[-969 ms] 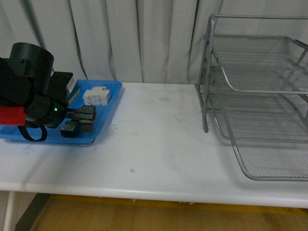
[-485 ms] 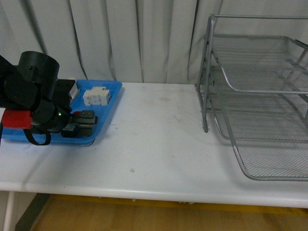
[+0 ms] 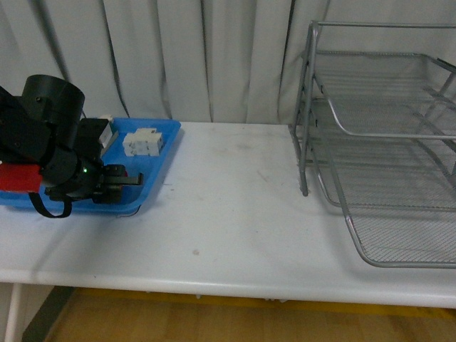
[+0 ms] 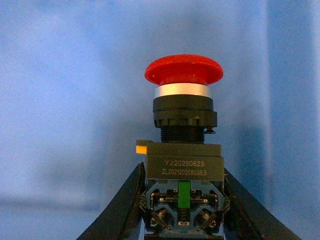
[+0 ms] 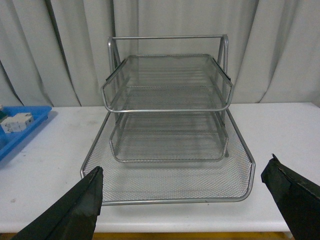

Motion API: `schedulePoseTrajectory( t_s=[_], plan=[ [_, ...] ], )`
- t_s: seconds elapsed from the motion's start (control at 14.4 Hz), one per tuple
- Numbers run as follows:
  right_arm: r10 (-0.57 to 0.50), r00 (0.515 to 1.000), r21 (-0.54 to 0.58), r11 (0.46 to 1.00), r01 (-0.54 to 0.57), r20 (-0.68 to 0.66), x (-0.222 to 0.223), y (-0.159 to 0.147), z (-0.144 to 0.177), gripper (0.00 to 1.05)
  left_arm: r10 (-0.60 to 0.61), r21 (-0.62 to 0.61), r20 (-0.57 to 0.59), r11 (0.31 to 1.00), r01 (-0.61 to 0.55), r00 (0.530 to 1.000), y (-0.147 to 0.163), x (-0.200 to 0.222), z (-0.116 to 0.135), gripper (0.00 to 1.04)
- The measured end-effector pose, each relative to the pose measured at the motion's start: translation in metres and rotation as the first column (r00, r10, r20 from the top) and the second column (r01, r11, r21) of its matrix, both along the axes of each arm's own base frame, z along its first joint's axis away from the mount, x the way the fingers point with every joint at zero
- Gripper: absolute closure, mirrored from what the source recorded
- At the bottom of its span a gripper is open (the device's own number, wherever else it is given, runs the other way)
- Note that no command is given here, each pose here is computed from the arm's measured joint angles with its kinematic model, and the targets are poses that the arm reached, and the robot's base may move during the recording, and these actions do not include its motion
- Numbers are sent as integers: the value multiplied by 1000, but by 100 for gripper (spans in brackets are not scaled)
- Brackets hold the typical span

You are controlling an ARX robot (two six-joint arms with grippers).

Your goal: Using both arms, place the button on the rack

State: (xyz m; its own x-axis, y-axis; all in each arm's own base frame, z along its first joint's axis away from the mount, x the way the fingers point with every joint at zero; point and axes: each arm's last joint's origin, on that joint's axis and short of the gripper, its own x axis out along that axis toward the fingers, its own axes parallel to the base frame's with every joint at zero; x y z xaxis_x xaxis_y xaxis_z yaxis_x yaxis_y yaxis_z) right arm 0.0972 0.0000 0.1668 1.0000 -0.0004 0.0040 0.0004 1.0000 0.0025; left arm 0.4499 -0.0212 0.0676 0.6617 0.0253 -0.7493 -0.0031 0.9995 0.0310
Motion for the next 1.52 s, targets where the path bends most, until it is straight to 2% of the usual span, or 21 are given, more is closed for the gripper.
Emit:
schedulePoseTrajectory(
  t_s=[0.07, 0.21, 0.35, 0.42, 0.48, 0.62, 0.83, 0.97, 1.52],
  plan=[
    [0, 1000, 0, 1000, 0, 0, 0, 0, 0, 6, -8, -6, 31, 1000, 8, 999, -1, -8, 14, 68],
    [0, 1000, 0, 1000, 0, 0, 0, 0, 0, 6, -41, -27, 148, 999, 45, 988, -10, -31, 62, 68],
    [0, 1000, 0, 1000, 0, 0, 0, 0, 0, 6, -103, -46, 244, 992, 118, 964, -26, -74, 106, 68],
    [0, 1000, 0, 1000, 0, 0, 0, 0, 0, 6, -128, -52, 252, 988, 145, 959, -31, -102, 114, 68],
    [0, 1000, 0, 1000, 0, 0, 0, 0, 0, 6, -137, -57, 247, 986, 156, 959, -31, -127, 118, 68],
    [0, 1000, 0, 1000, 0, 0, 0, 0, 0, 6, -80, -75, 282, 992, 105, 956, -22, -177, 125, 69],
    [0, 1000, 0, 1000, 0, 0, 0, 0, 0, 6, -74, -74, 317, 992, 103, 946, -23, -211, 130, 69],
    [0, 1000, 0, 1000, 0, 0, 0, 0, 0, 6, -52, -89, 326, 992, 86, 944, -15, -206, 127, 69],
    [1, 1000, 0, 1000, -1, 1, 0, 0, 0, 6, -68, -101, 302, 990, 103, 951, -18, -206, 116, 69]
  ],
)
